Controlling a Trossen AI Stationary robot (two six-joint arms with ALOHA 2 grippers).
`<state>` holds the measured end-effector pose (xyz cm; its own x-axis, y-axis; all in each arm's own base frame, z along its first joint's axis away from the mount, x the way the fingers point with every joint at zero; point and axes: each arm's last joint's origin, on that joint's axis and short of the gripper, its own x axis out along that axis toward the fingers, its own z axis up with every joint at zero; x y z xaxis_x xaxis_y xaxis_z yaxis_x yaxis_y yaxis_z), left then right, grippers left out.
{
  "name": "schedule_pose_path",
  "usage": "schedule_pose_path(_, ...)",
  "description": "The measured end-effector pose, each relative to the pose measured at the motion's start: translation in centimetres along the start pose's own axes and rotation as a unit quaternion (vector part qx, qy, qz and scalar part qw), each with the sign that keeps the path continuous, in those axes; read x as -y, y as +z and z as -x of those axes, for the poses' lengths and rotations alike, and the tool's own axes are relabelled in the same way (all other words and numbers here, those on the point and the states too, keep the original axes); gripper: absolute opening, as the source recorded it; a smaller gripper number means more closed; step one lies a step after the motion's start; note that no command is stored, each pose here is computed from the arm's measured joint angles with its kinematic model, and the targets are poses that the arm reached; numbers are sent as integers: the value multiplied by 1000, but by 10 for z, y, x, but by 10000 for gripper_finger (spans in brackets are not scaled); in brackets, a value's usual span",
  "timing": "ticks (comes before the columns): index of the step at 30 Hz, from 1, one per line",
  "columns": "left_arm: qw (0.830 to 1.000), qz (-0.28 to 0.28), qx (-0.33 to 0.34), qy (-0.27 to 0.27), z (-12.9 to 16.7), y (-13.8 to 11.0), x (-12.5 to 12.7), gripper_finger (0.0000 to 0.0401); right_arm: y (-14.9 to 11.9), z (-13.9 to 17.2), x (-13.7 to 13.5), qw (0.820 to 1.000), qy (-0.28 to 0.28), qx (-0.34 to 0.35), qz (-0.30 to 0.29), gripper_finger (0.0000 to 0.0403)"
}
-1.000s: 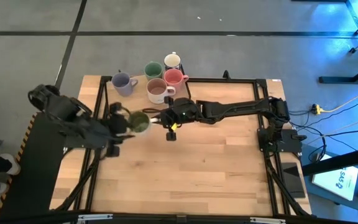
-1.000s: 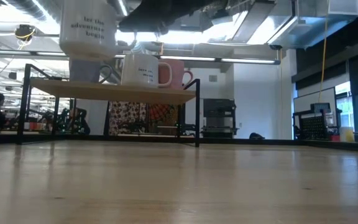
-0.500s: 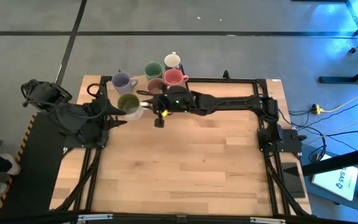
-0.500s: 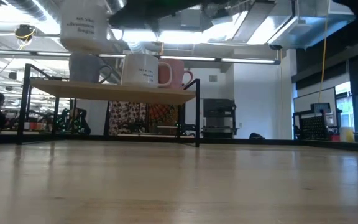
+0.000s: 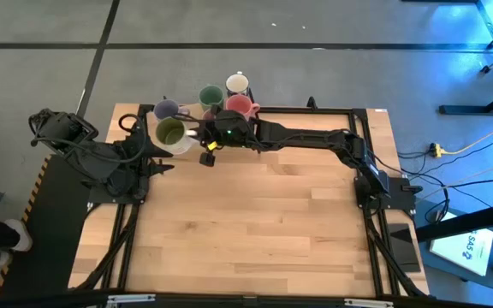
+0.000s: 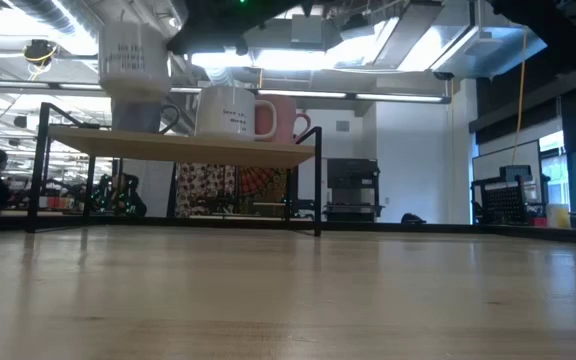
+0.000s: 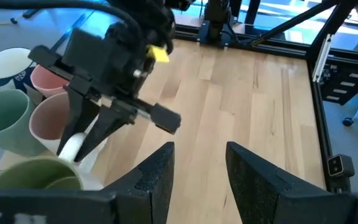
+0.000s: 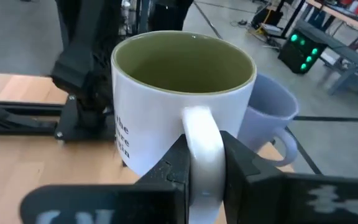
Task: Place coffee mugs
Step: Put the white mug on the shelf
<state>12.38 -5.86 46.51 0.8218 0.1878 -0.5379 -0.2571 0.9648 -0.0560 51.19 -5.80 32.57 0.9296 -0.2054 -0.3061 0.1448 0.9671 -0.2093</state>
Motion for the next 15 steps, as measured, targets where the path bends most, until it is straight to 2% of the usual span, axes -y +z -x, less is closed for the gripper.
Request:
schedule_pose_path(4,1000,-1,-1,0,0,0,0,139,-12,-9,-2,1000,0,-22,0,34)
schedule_pose_path(15,1000,-14,-3,2,0,-1,0,139,-31,-30,-9,1000,-4,-23,-16,34)
